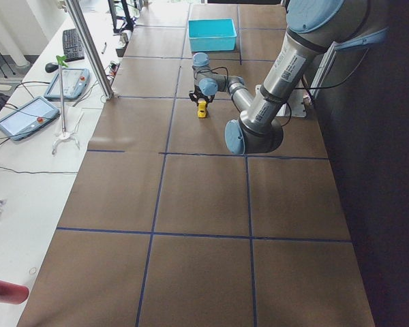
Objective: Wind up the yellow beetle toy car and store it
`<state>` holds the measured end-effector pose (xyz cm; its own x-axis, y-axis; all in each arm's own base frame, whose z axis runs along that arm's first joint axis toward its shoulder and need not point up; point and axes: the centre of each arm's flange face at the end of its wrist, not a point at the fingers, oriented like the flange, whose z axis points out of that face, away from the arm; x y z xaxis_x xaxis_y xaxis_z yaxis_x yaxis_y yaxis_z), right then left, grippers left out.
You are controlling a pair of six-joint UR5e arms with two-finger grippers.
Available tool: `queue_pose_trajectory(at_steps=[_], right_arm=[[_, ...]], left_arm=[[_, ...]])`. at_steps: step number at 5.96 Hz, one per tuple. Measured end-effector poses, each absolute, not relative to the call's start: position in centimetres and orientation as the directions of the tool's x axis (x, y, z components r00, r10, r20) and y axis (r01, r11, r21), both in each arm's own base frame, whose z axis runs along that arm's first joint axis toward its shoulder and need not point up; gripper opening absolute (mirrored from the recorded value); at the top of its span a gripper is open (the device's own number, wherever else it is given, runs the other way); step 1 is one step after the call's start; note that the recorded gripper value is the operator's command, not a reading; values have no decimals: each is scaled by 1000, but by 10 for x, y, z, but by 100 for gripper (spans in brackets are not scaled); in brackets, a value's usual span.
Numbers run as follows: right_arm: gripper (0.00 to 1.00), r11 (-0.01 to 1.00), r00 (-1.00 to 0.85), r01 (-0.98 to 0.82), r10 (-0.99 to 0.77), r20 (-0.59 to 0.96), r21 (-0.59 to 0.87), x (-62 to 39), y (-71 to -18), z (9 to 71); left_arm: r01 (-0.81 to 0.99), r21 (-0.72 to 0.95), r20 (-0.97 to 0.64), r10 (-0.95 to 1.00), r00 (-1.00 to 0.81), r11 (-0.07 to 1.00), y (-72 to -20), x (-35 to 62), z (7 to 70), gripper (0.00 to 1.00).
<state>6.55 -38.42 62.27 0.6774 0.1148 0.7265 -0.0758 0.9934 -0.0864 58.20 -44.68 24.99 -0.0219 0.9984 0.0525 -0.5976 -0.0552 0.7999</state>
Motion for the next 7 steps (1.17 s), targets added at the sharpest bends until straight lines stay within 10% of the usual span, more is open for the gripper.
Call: queue_pose_trajectory(at_steps=[3,4,7], right_arm=[[100,993,675,-81,117,729,-85,67,-384,622],[100,993,675,-81,119,729,-86,67,-383,623],[100,993,674,-82,122,728,-90,68,-383,624]], left_arm=[[-603,796,47,998,-28,-54,-435,561,274,4],[-600,797,49,998,-38,-62,-436,559,275,99],[-585,805,58,995,-85,-97,-441,554,276,100]])
